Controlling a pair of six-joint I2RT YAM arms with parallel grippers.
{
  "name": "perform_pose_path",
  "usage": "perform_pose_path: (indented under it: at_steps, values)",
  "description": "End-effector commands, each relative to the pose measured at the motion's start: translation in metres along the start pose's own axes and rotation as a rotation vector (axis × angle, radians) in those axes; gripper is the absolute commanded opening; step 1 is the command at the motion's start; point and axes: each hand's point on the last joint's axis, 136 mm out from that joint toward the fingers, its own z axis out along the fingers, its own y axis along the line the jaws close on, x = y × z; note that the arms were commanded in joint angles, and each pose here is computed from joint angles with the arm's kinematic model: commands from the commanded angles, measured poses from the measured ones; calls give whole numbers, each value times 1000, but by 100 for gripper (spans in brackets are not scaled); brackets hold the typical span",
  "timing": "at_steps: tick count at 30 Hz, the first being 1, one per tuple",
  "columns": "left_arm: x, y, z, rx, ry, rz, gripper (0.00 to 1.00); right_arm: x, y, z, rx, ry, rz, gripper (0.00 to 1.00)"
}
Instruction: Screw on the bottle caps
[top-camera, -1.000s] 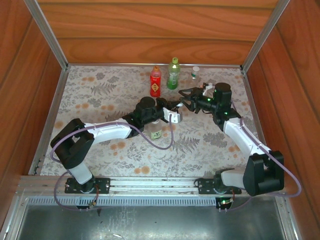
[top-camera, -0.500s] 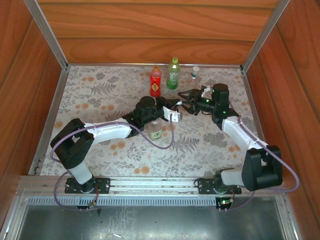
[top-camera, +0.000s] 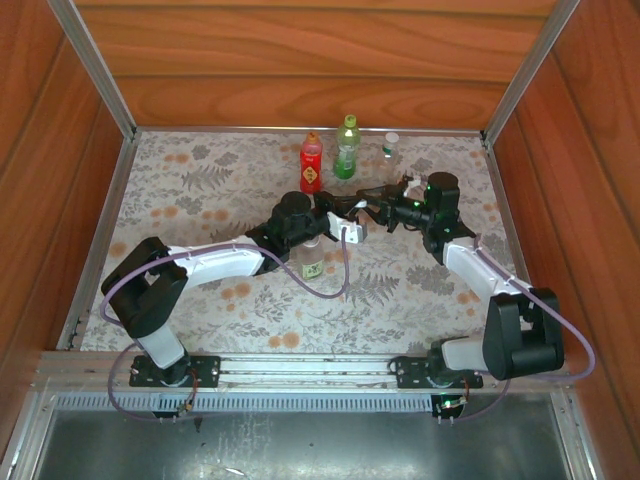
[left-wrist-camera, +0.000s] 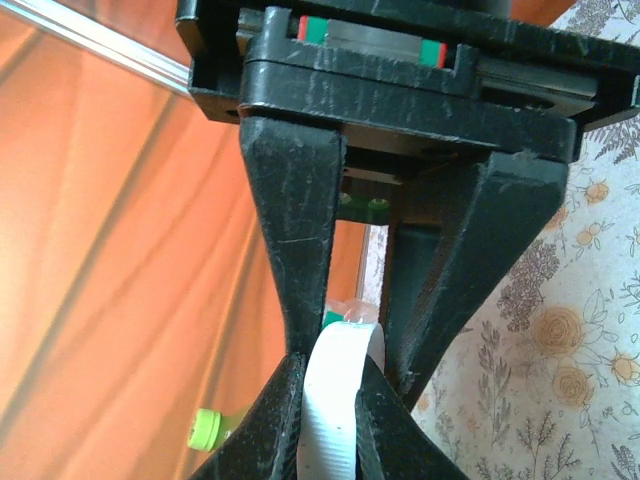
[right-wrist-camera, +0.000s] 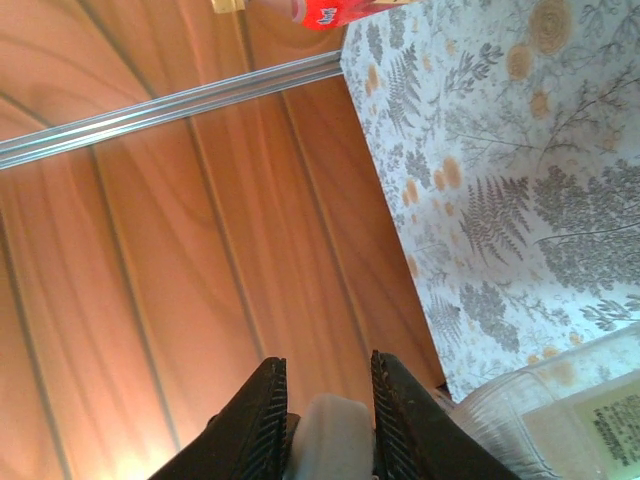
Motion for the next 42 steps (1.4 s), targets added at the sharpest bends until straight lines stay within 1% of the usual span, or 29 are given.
perform_pose_path:
  at_steps: [1, 4, 11, 16, 21, 23, 27, 31, 32, 36, 37, 42]
  values:
    - [-6, 2, 5, -12, -17, 25, 12, 9, 7, -1, -35, 60, 11, 28]
    - [-5, -1, 6, -6, -14, 28, 12, 12, 8, -3, -36, 67, 19, 26]
    - [-1, -12, 11, 16, -8, 61, 12, 14, 11, -5, -39, 72, 19, 16]
    - [0, -16, 13, 25, -5, 75, 13, 12, 9, -8, -40, 55, 23, 5]
    - [2, -20, 14, 30, 3, 83, 19, 9, 8, -11, -38, 36, 25, 5]
    - [2, -19, 13, 29, 3, 79, 25, 6, 5, -12, -35, 23, 32, 5]
    - [0, -17, 10, 25, 0, 68, 32, 2, 5, -12, -36, 12, 33, 4]
    - [-2, -15, 7, 21, -3, 62, 38, 0, 2, -12, -29, 3, 34, 4]
    - [-4, -14, 6, 20, -9, 60, 41, -2, 0, -12, -24, -3, 35, 5]
    - [-12, -8, 1, 13, -39, 22, 62, -7, -4, -11, -17, -16, 35, 5]
    - [-16, -6, -1, 12, -51, 10, 66, -8, -6, -11, -12, -19, 37, 5]
    - [-29, 3, -7, 8, -93, -106, 87, -13, -11, -10, 2, -31, 26, 5]
